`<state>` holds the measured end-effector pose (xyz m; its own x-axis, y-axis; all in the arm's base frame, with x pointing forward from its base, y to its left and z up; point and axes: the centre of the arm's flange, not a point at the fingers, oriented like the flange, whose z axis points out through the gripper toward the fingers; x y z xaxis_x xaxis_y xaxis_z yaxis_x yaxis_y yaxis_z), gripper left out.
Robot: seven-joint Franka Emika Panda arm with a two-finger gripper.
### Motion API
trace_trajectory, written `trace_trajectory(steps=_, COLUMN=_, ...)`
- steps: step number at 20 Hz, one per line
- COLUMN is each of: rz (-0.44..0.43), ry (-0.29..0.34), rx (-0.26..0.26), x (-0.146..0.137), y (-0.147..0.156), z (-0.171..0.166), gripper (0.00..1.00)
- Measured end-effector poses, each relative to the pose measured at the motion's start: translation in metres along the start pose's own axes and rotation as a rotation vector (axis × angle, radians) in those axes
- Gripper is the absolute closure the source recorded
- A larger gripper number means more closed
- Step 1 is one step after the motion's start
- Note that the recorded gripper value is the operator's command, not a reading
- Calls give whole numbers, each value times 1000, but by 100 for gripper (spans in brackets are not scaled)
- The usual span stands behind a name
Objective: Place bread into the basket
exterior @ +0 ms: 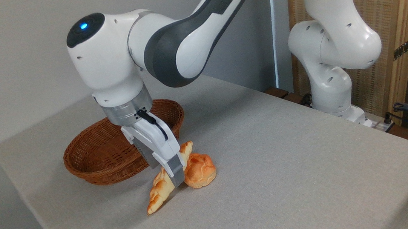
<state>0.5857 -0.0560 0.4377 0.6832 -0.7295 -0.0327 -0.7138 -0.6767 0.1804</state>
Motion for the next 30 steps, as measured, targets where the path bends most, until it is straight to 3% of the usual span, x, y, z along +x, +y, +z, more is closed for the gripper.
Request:
trace_trajectory(steps=2, rz=8, ry=-5, rx=-5, x=-1, y=0, z=2, gripper=25)
trace_trajectory(steps=4, rz=14, ry=-7, rx=-6, x=-1, y=0, z=3, gripper=51)
trace_trajectory(steps=6, rz=15, ry=-7, rx=-7, x=-1, y=0, z=3, gripper=57)
trace_trajectory(steps=30, rz=12, ry=-6, rx=-6, x=-3, y=-1, z=3, gripper=57)
